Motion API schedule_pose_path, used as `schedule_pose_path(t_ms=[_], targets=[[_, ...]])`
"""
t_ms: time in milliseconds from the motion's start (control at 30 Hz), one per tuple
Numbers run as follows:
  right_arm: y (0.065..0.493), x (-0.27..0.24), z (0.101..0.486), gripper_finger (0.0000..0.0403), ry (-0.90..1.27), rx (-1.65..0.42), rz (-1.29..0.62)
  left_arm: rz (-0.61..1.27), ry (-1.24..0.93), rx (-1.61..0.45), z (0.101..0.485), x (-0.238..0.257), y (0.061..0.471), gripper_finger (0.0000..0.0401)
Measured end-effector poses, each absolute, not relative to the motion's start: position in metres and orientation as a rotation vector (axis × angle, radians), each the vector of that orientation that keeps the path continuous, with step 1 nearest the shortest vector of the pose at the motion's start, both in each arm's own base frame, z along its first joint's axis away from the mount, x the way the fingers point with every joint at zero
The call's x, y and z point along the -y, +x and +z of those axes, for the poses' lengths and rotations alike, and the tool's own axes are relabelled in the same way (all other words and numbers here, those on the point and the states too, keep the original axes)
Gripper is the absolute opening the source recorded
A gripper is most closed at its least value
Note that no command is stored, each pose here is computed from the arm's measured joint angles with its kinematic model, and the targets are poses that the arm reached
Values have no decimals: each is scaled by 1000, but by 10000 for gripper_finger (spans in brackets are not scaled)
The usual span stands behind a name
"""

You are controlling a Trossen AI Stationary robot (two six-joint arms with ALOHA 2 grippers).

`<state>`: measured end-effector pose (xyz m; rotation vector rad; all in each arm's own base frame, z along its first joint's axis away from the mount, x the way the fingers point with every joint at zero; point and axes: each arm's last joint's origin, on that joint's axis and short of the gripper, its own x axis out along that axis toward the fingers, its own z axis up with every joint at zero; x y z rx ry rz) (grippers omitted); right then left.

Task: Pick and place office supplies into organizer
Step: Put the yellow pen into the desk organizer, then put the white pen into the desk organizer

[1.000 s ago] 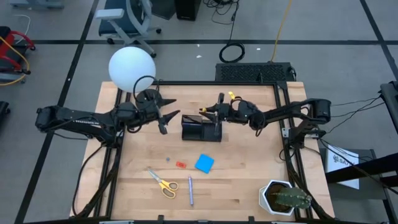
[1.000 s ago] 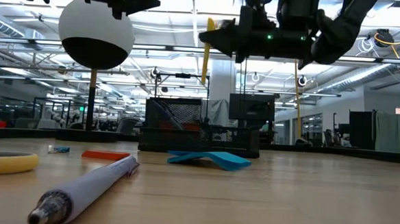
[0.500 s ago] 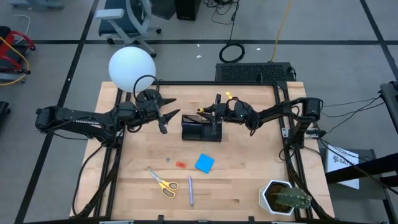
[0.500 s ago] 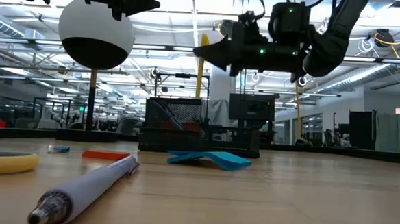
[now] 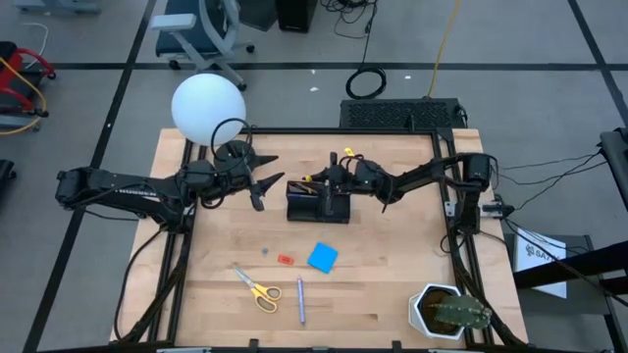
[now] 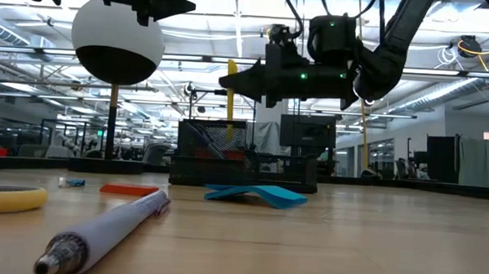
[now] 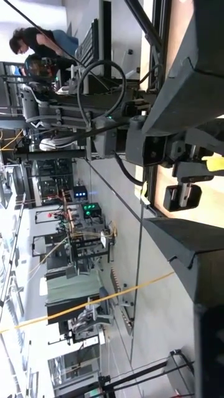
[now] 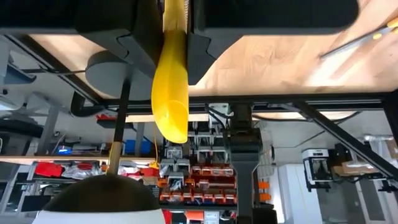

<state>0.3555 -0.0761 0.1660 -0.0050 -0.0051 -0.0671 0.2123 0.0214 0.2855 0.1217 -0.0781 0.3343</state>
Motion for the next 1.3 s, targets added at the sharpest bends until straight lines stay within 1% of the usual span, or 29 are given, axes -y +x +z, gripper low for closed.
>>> schedule_pose_path(t_ms=[133,400,600,867,1067,1300], targets=[[356,77,166,37,-3,-1,-94,334,122,78,285,-21,212,230],[356,77,166,113,16,-2,-98,334,125,75,285,-21,212,230],[355,78,169,139,4,10,-122,334,125,74,285,-21,212,230],[351,71,190,137,-32,48,-102,334,147,50,283,-21,213,230],[345,57,209,134,-115,8,-69,323,189,21,281,-19,213,230],[336,53,227,128,-132,-9,-63,296,217,18,281,-14,213,230]])
